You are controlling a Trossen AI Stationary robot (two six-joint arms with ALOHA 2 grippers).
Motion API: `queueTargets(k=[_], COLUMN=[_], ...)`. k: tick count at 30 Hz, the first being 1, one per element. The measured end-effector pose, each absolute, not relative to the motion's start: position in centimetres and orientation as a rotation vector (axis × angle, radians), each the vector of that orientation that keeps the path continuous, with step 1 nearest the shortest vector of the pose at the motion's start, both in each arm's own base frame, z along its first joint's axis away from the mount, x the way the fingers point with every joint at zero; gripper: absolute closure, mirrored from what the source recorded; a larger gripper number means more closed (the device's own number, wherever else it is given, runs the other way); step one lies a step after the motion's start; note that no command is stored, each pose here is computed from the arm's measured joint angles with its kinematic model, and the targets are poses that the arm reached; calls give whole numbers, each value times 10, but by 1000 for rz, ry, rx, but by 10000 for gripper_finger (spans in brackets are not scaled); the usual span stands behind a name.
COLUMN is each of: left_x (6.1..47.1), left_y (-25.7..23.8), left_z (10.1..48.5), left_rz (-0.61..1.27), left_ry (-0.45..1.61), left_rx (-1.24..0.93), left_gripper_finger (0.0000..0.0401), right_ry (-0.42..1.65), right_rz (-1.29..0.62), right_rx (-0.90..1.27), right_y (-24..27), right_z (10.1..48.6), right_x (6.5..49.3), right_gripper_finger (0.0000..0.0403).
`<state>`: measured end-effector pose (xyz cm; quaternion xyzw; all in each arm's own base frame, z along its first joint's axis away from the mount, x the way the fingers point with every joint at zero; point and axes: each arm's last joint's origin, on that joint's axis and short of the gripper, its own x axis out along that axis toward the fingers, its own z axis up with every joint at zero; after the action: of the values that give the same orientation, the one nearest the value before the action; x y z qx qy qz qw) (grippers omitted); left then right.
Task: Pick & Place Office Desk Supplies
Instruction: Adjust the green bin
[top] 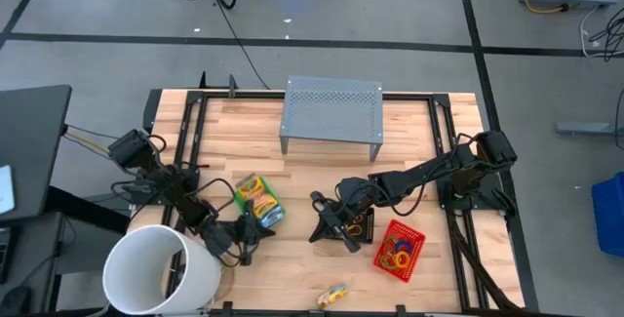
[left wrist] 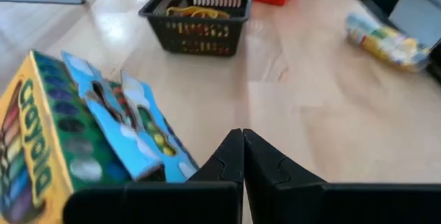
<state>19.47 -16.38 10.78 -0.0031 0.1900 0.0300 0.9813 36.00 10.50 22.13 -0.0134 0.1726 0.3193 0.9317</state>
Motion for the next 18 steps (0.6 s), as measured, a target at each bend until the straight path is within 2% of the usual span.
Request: queueTargets(k=[13,18], left_x=[193,201], left_y=[-154,-151], left_z=[105,113], left_rz=[270,283], left_ry=[349,301], left_rx=[102,197], left_gripper_finger=[400,400], right_ry=[372,449], right_rz=[650,557], right_rx=[-29,-85], right_y=[105,102], right_z=[220,212], right_x=[359,358], right_gripper_finger=[400,400])
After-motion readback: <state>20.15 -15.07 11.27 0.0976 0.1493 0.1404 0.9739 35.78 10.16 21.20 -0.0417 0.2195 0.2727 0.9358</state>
